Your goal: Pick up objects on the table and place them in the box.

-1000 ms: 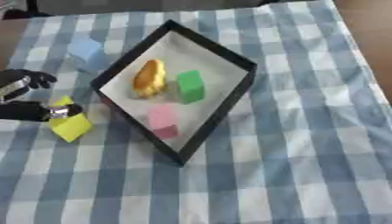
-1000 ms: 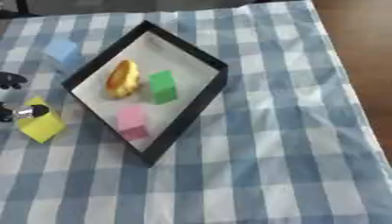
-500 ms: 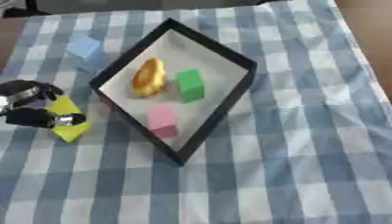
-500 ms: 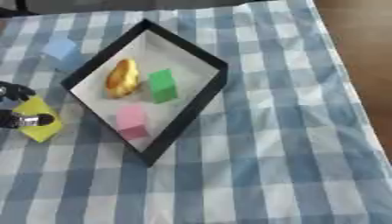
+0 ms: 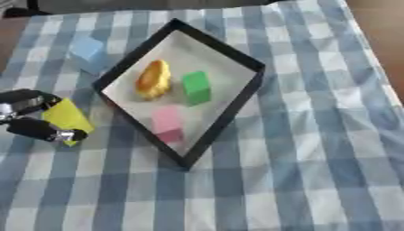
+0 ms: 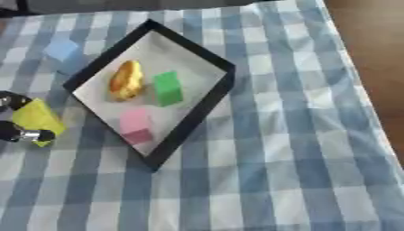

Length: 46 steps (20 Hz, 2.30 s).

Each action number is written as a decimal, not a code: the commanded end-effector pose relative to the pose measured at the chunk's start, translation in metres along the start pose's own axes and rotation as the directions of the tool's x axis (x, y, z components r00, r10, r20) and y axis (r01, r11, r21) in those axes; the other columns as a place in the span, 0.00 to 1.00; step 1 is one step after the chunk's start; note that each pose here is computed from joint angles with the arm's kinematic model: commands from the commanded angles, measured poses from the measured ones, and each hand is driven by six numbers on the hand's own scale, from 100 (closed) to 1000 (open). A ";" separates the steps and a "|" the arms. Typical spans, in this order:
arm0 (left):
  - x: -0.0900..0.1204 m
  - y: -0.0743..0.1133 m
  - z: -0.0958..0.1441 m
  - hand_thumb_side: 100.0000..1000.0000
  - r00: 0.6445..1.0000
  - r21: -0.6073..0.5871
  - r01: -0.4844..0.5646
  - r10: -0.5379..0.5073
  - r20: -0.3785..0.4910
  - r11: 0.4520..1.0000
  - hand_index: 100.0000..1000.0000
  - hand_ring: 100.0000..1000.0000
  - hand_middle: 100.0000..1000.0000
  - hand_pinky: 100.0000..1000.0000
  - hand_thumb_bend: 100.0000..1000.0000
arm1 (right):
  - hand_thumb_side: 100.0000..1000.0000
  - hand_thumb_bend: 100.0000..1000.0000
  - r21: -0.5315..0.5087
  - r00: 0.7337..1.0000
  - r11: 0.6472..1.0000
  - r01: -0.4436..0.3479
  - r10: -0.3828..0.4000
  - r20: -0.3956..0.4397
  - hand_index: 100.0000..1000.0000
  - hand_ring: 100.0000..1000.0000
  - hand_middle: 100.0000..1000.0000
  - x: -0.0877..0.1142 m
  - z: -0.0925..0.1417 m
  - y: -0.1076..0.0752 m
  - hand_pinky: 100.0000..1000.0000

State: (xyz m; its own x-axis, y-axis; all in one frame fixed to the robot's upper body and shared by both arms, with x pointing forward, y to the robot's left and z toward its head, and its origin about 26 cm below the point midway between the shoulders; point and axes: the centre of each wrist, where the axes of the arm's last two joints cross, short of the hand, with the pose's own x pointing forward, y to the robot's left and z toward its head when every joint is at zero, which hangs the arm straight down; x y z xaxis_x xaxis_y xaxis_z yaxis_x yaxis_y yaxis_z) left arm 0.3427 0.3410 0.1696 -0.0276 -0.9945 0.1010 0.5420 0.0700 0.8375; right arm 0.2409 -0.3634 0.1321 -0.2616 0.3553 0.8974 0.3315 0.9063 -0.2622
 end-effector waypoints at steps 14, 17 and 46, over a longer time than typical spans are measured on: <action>0.017 0.032 0.036 0.06 0.989 0.220 -0.113 0.090 0.115 0.969 0.58 0.51 0.41 0.55 0.00 | 0.75 0.00 -0.007 1.000 1.000 -0.027 0.027 0.008 0.78 0.80 0.57 0.004 0.001 -0.004 0.86; 0.024 0.040 0.052 0.05 0.985 0.288 -0.107 0.063 0.159 0.952 0.57 0.50 0.41 0.54 0.00 | 0.74 0.00 -0.007 1.000 1.000 -0.029 0.029 0.006 0.78 0.80 0.57 0.004 0.002 -0.004 0.87; 0.165 0.113 -0.020 0.00 0.745 0.493 0.264 -0.500 0.442 0.829 0.57 0.54 0.45 0.59 0.08 | 0.69 0.00 0.098 0.992 0.995 0.002 -0.015 0.126 0.78 0.80 0.57 0.024 -0.019 -0.005 0.87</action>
State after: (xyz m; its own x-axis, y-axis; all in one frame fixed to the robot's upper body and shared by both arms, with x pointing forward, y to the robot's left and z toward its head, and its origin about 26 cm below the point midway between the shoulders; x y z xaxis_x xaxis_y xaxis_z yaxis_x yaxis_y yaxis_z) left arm 0.4107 0.1820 0.2650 -0.6701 -0.7389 -0.0704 0.0530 -0.1423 0.9884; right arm 0.2503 -0.3635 0.1512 -0.3540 0.3506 0.8671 0.2487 0.9290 -0.2740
